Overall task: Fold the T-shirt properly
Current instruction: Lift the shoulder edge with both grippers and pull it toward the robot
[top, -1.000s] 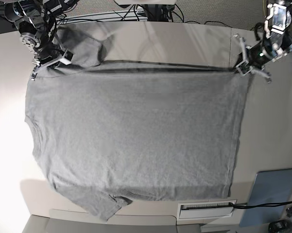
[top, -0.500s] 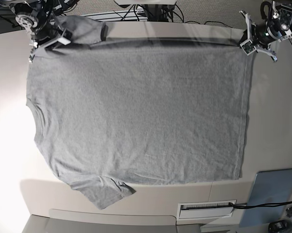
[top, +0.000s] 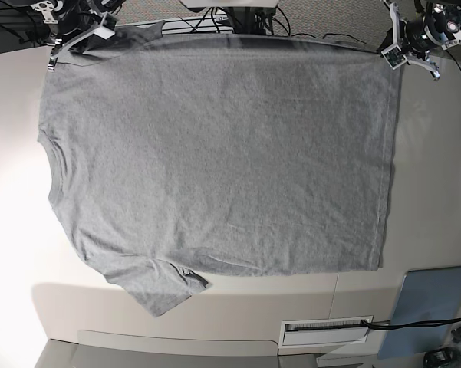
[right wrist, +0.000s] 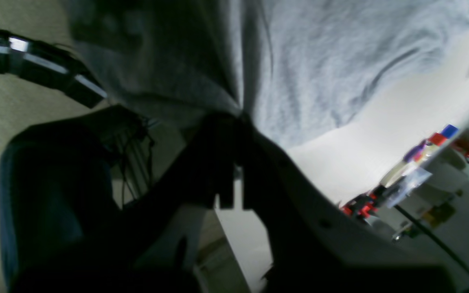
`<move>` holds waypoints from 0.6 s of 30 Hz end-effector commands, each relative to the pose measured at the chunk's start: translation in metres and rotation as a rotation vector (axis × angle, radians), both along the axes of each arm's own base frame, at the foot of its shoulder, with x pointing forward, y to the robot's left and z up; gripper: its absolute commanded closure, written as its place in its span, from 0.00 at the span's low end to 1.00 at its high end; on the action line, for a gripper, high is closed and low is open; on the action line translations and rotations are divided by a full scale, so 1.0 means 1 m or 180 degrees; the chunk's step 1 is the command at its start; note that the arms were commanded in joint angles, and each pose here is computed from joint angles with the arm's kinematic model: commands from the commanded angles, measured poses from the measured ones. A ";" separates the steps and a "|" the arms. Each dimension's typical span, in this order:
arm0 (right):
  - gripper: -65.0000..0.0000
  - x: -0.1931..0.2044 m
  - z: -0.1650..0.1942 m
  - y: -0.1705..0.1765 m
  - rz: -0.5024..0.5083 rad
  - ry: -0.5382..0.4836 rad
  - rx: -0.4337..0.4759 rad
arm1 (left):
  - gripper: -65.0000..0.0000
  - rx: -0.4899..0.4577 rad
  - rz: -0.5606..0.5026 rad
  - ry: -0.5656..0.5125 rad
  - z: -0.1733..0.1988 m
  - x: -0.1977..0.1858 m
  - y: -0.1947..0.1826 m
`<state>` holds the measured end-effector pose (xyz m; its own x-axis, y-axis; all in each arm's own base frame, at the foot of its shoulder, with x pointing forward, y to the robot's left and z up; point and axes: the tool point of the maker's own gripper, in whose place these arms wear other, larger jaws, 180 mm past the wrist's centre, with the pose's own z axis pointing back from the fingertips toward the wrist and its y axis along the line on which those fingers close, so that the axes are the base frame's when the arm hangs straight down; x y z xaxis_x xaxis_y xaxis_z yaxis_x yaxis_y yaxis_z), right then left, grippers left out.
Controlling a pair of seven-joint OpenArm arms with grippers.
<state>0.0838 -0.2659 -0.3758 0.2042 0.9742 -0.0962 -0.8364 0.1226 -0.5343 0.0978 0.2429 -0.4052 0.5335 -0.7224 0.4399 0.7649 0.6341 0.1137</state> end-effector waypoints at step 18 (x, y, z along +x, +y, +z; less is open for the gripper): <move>1.00 0.129 0.066 0.009 0.0203 -0.1330 0.0239 | 1.00 0.0138 0.0287 -0.0805 0.032 0.081 0.017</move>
<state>0.2046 -0.2567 -0.3215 0.1657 0.9845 0.0579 -0.5927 0.1463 -0.7920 0.1728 0.2542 -0.3811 0.4900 -0.6861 0.5377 0.6568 0.6961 0.2898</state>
